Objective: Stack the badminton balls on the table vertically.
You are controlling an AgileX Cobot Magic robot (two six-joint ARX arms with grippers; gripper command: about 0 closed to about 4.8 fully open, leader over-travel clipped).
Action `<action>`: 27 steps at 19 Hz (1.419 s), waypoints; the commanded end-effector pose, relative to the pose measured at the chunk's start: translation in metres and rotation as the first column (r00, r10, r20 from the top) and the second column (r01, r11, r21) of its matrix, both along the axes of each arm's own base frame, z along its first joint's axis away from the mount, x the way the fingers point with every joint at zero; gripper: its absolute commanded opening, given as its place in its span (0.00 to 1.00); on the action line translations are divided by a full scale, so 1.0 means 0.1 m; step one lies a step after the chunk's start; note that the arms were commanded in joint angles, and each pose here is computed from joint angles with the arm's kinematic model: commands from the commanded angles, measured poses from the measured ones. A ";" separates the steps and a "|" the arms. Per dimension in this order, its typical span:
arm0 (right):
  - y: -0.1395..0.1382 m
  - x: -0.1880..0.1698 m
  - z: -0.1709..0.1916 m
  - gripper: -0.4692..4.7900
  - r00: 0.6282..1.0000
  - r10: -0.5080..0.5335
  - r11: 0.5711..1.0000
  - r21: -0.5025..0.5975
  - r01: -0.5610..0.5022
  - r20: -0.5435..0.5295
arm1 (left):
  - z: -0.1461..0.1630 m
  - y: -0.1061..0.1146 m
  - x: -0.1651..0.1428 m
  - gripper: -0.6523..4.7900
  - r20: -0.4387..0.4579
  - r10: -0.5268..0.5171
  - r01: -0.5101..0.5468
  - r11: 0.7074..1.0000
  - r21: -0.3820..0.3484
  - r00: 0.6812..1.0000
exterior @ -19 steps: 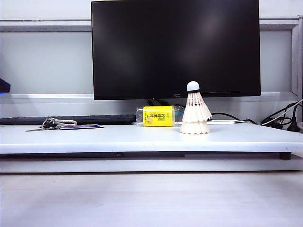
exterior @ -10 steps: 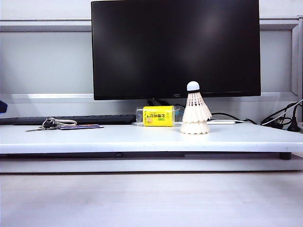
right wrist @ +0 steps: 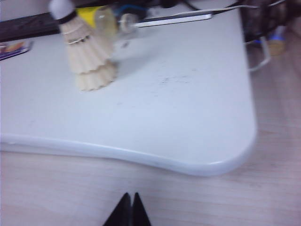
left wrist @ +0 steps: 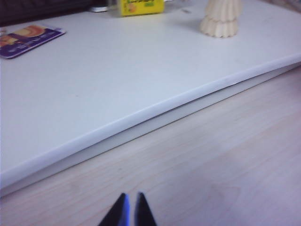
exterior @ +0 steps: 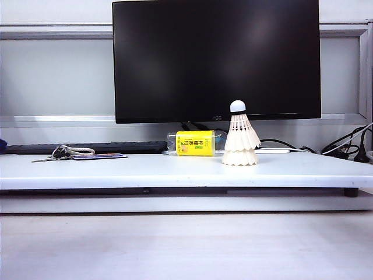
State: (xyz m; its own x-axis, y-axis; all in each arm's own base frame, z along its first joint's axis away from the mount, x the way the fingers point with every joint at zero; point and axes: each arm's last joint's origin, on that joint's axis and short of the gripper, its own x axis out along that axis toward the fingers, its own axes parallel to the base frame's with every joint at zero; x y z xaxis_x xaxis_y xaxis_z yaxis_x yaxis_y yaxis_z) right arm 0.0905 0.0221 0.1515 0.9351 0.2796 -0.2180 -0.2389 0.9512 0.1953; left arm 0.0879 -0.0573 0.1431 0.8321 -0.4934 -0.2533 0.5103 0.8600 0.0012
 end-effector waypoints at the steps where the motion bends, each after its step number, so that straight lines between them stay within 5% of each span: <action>1: -0.01 0.00 -0.01 0.11 1.000 -0.008 0.999 -0.042 0.008 0.004 | -0.01 0.00 0.00 0.18 -0.001 0.008 -0.008 1.000 0.015 1.000; 24: 0.00 0.00 -0.01 0.11 1.000 0.025 0.999 -0.035 -0.025 0.007 | -0.01 0.00 0.00 0.18 -0.020 0.006 -0.007 1.000 -0.018 1.000; 27: 0.00 0.00 -0.01 0.11 1.000 0.025 0.999 -0.035 -0.025 0.007 | -0.01 0.08 0.04 0.18 -0.023 0.069 -0.069 0.997 -0.026 0.997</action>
State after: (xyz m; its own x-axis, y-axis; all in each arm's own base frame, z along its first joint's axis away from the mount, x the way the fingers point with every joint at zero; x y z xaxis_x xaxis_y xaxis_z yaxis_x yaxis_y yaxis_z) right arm 0.0904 0.0225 0.1515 0.9313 0.2916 -0.2181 -0.2603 0.9520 0.1614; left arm 0.0909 -0.0518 0.1422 0.8529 -0.4514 -0.2624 0.4612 0.8869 -0.0266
